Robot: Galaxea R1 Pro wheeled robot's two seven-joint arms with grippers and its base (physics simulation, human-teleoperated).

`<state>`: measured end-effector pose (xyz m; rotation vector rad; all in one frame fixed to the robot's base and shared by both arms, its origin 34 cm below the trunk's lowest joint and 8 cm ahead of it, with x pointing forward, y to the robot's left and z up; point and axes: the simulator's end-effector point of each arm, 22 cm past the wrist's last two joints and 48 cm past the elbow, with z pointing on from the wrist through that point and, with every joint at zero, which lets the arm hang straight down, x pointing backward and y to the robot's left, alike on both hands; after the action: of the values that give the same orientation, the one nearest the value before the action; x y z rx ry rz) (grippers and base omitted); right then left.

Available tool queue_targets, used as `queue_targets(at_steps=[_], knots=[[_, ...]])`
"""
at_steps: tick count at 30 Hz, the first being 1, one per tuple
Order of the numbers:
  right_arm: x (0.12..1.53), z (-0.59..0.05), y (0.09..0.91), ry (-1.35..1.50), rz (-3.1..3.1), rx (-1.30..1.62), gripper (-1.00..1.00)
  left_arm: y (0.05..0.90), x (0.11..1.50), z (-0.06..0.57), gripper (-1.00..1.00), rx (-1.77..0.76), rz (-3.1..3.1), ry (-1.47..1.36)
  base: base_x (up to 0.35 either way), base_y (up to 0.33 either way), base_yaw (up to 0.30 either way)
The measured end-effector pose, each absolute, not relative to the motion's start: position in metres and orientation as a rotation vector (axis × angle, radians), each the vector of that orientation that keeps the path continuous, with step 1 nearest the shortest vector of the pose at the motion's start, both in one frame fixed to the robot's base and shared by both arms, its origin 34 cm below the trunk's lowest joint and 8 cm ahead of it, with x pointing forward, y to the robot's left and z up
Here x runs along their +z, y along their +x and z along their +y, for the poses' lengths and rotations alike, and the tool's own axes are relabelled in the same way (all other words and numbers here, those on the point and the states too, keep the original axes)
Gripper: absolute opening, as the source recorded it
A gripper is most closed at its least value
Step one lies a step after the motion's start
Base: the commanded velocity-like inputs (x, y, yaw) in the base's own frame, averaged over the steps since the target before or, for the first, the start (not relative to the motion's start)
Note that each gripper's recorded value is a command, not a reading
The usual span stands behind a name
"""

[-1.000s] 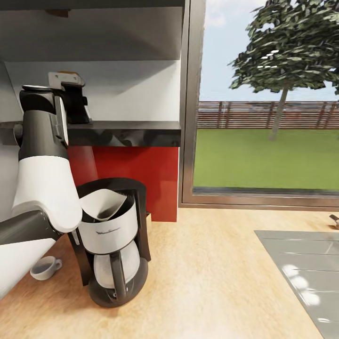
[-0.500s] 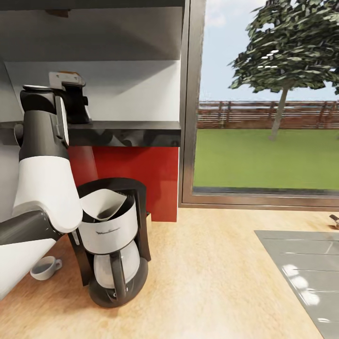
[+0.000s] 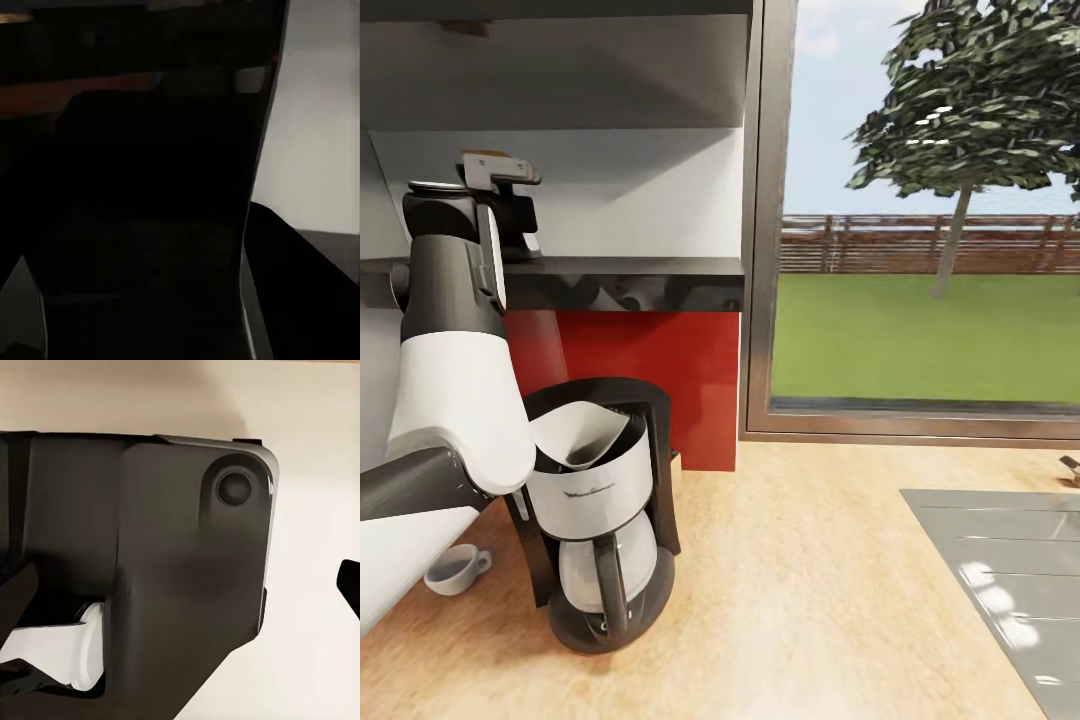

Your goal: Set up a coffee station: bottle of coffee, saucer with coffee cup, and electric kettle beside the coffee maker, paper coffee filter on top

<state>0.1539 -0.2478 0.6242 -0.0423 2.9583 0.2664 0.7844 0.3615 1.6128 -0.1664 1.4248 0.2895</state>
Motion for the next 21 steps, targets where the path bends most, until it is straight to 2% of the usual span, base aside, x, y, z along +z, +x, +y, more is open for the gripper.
queue_targets(at_steps=[9,21], knots=[[0.6242,-0.2467,0.1543,-0.042,2.957,0.269,1.00,0.7839,1.6158,0.3573,-1.00,0.292,1.421,-0.157,-0.013,-0.007,0.000],[0.6241,-0.2467,0.1543,-0.042,2.958,0.269,1.00,0.7806,1.6211,0.3557,-1.00,0.294,1.407,-0.157,-0.225,-0.160,0.000]])
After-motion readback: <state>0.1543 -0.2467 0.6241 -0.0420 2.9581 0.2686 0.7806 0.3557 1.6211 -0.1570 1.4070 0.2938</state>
